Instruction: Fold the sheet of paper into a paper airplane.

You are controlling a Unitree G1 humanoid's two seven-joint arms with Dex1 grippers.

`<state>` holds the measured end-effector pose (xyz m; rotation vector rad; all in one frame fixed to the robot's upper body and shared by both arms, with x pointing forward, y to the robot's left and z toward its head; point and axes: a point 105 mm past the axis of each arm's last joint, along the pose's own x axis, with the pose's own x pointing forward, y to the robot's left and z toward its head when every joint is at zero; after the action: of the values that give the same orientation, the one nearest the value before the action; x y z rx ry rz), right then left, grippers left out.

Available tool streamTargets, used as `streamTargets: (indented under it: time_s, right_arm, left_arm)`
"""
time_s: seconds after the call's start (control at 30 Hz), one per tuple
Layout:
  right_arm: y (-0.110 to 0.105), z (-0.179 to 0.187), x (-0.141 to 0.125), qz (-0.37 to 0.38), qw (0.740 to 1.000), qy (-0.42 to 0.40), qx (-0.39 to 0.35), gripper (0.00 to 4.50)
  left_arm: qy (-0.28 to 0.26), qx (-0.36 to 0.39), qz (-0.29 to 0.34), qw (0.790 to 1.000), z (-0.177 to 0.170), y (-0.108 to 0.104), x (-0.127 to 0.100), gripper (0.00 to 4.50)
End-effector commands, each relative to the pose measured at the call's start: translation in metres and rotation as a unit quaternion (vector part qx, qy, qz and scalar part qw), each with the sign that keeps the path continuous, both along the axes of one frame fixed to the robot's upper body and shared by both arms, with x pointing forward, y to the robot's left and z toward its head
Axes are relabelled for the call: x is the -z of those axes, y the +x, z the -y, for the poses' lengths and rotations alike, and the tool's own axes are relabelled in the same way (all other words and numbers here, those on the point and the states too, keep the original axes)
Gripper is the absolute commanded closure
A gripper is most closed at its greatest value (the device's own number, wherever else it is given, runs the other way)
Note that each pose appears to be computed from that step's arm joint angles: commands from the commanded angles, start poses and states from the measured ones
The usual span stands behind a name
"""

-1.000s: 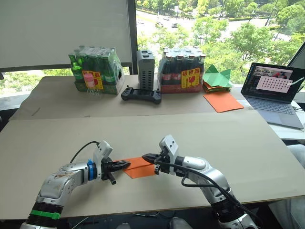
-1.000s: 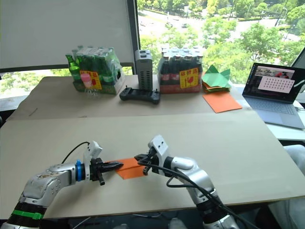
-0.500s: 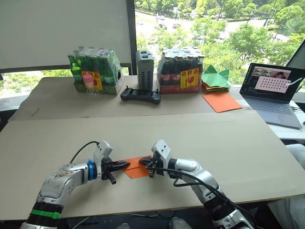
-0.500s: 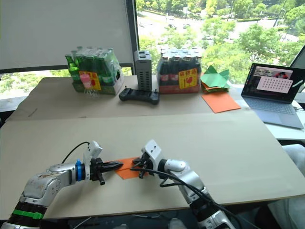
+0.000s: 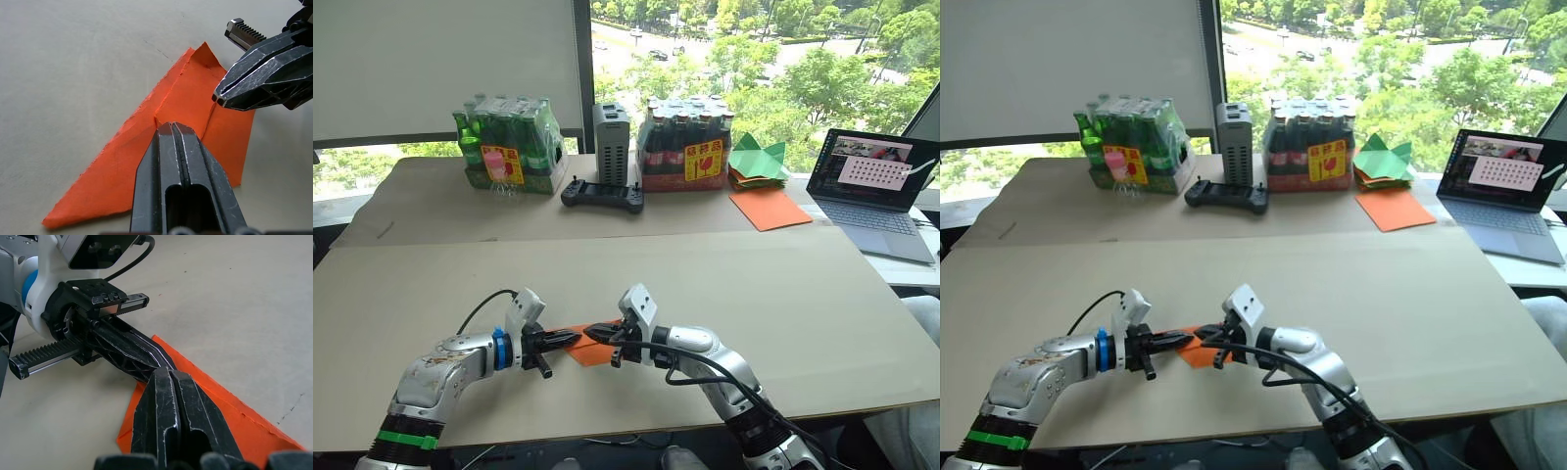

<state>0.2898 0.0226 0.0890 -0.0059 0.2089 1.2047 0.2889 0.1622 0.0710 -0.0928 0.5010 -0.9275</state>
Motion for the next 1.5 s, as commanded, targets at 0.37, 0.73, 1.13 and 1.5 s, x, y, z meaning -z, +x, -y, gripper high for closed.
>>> streamTargets:
  time_s: [0.37,0.73,1.13,1.5]
  right_arm:
    - [0.006,0.010,0.027,0.003,0.998,-0.066,0.012,4.49]
    - [0.003,0.048,0.034,-0.009,0.995,-0.089,0.040,4.49]
    - [0.012,0.065,0.027,-0.030,0.994,-0.065,0.081,4.49]
    - [0.007,0.053,-0.021,-0.020,0.998,0.042,0.052,4.49]
  left_arm:
    - [0.028,-0.024,-0.030,0.999,-0.009,-0.002,0.018,4.50]
    - [0.028,-0.027,-0.029,0.999,-0.010,-0.001,0.018,4.50]
    - [0.027,-0.021,-0.029,0.999,-0.007,0.001,0.018,4.50]
    - [0.030,-0.021,-0.030,0.999,-0.009,0.000,0.018,4.50]
